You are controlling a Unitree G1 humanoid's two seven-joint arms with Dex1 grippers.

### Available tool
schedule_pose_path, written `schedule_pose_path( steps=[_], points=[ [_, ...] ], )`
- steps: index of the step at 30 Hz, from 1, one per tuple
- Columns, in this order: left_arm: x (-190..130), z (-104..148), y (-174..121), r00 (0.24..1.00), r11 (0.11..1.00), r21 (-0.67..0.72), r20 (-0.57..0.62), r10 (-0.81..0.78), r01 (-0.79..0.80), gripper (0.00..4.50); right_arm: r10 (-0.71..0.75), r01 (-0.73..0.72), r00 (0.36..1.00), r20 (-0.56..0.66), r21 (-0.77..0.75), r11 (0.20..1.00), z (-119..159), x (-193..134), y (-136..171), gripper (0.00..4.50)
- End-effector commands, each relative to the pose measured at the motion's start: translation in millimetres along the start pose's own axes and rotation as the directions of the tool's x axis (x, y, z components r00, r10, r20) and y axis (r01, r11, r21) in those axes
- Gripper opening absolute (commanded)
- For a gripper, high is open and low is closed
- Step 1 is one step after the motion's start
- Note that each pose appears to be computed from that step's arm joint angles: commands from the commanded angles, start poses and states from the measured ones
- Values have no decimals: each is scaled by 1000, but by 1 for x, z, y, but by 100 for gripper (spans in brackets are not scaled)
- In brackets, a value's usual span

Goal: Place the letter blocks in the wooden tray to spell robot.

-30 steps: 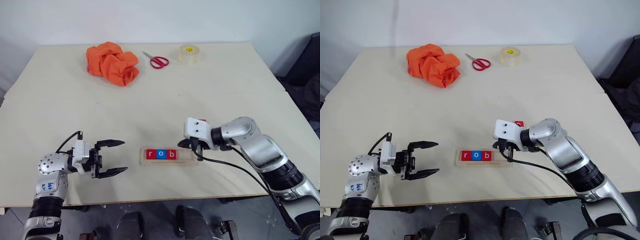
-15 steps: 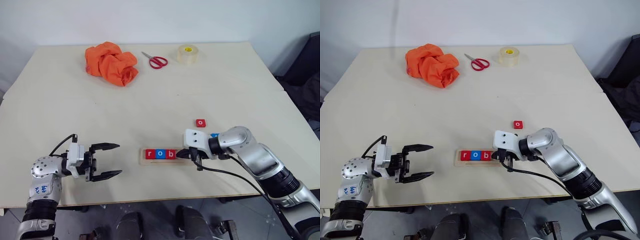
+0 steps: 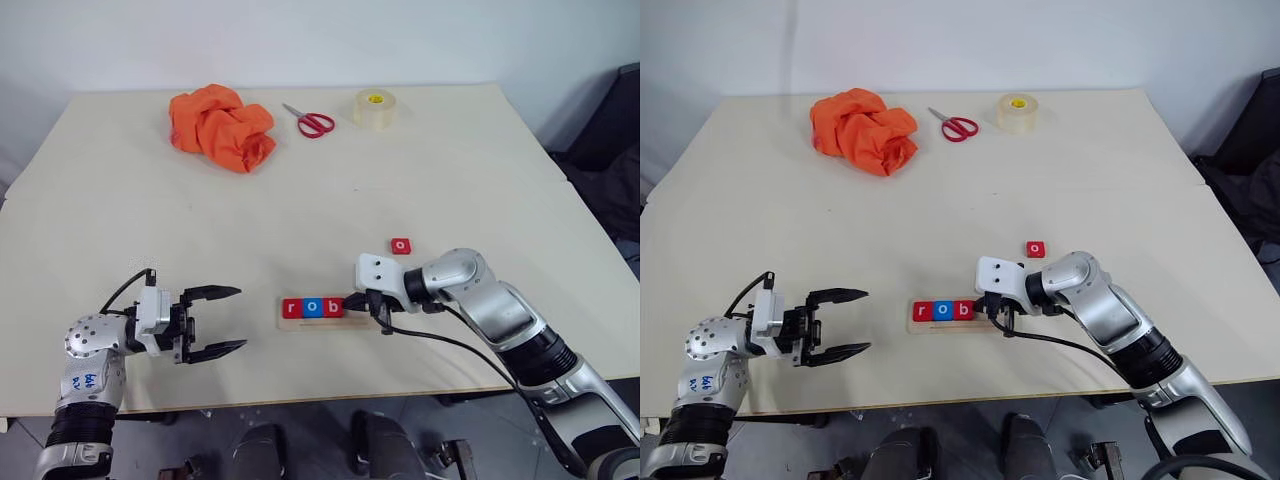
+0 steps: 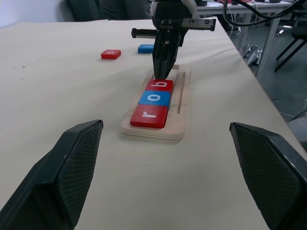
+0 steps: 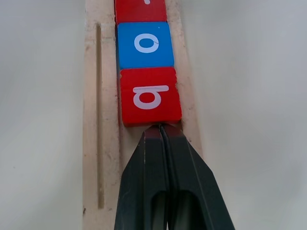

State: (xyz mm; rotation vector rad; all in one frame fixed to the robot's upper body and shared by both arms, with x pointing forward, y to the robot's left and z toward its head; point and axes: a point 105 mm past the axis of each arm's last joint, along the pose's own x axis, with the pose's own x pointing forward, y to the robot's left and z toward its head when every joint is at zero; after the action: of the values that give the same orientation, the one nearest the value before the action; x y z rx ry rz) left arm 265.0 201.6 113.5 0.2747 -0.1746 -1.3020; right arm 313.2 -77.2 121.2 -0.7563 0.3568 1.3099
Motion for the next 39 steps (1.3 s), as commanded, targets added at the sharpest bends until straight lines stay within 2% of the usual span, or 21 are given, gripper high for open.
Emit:
schedule_pose_path(
  steps=[1, 3, 6, 10, 14, 17, 18, 20, 24, 27, 31, 39],
  points=[
    [-1, 6, 2, 1000, 1000, 28, 7, -9, 8, 450, -78, 79, 997, 22, -35, 996, 10, -26, -11, 3],
    [-2, 5, 2, 1000, 1000, 25, 4, -13, 13, 450, -95, 96, 995, 42, -27, 995, 13, -37, -11, 3],
    [-2, 4, 5, 1000, 1000, 21, 4, -18, 18, 450, -136, 135, 987, 89, 19, 991, 16, -55, -10, 63],
    [4, 4, 9, 999, 999, 20, 15, -36, 36, 450, -207, 201, 975, 77, 83, 976, 2, -71, -10, 186],
    [6, 4, 11, 999, 999, 20, 21, -44, 44, 450, -310, 295, 948, 75, 161, 942, -7, -84, -15, 332],
    [6, 4, 11, 998, 998, 15, 26, -53, 53, 450, -438, 420, 899, 8, 263, 868, -37, -108, -12, 432],
    [6, 5, 12, 998, 999, 14, 28, -53, 53, 450, -467, 439, 884, 3, 336, 833, -47, -115, -7, 447],
    [5, 5, 12, 998, 999, 12, 31, -51, 51, 450, -522, 477, 853, 5, 402, 782, -56, -125, -1, 447],
    [4, 7, 12, 998, 999, 10, 34, -45, 45, 450, -637, 584, 770, -21, 424, 692, -71, -145, 6, 447],
    [1, 8, 11, 998, 999, 2, 35, -47, 46, 450, -674, 617, 739, -22, 423, 663, -73, -155, 13, 447],
    [-1, 10, 11, 998, 999, 1, 40, -51, 51, 450, -693, 620, 721, 5, 441, 649, -71, -161, 17, 447],
    [-7, 12, 12, 997, 997, -8, 38, -72, 73, 450, -670, 590, 742, 12, 461, 663, -71, -160, 23, 447]
  ],
)
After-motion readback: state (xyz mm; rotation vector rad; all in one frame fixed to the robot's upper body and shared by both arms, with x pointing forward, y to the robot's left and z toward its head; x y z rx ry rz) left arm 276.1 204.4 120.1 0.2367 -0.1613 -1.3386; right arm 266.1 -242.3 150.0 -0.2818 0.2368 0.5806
